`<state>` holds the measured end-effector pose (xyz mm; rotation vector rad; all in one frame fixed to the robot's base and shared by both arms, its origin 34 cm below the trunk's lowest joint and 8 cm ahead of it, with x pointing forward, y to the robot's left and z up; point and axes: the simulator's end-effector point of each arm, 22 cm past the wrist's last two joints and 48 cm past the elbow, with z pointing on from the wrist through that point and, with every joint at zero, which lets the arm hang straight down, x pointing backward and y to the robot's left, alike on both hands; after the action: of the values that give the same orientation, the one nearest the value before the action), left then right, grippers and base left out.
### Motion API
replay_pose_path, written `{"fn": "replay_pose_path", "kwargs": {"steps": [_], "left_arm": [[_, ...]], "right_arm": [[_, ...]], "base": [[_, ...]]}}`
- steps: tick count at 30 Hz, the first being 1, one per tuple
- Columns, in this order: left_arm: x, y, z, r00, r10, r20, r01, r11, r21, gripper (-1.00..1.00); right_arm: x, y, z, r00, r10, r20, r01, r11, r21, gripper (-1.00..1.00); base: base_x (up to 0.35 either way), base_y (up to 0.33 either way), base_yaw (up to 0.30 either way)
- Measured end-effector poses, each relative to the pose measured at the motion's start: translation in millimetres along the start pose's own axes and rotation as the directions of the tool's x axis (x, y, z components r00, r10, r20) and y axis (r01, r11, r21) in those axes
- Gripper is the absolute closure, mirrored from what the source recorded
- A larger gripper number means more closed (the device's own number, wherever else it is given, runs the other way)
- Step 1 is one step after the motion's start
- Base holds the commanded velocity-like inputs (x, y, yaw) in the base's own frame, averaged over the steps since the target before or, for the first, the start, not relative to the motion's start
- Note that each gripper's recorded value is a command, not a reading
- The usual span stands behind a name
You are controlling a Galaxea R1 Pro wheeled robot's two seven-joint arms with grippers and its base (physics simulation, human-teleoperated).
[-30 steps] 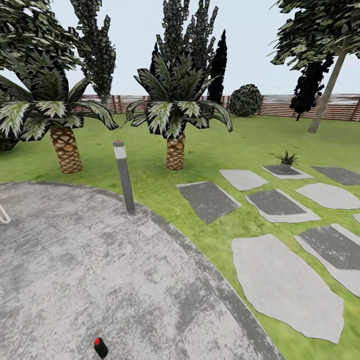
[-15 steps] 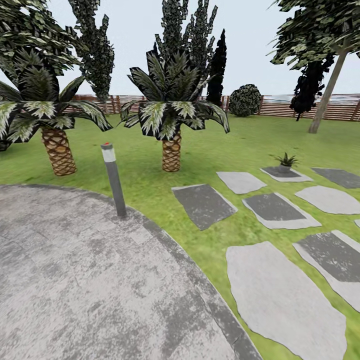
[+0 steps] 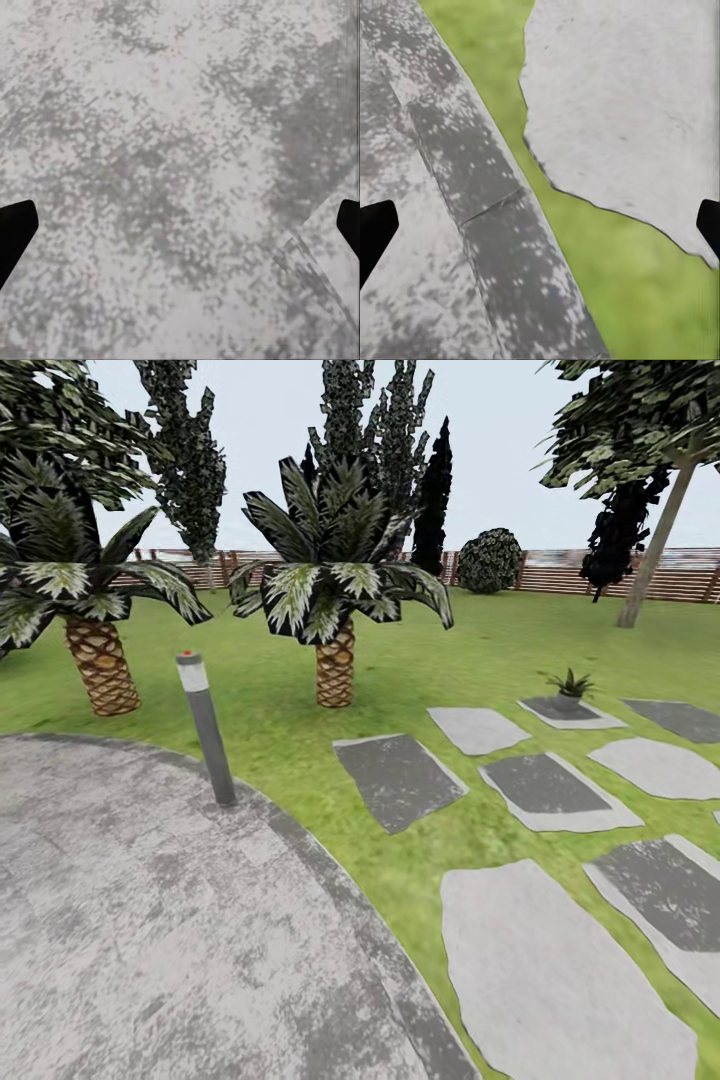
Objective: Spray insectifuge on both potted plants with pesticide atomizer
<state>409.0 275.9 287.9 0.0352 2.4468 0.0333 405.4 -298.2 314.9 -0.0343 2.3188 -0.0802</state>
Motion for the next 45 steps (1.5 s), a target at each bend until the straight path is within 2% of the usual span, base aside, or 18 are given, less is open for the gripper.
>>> {"fn": "replay_pose_path", "kwargs": {"steps": [8, 45], "left_arm": [[0.2, 0.1, -0.1, 1.0, 0.0, 0.0, 0.0, 1.0, 0.0, -1.0], [0.6, 0.2, -0.1, 1.0, -0.001, -0.001, 0.001, 1.0, -0.001, -1.0]], "right_arm": [[0.5, 0.7, -0.1, 1.0, -0.001, -0.001, 0.001, 1.0, -0.001, -1.0], [1.2, 2.3, -0.2, 1.0, 0.0, -0.003, 0.0, 1.0, -0.003, -1.0]], "base": [[0.236, -0.197, 0.155], [0.219, -0.202, 0.276]]}}
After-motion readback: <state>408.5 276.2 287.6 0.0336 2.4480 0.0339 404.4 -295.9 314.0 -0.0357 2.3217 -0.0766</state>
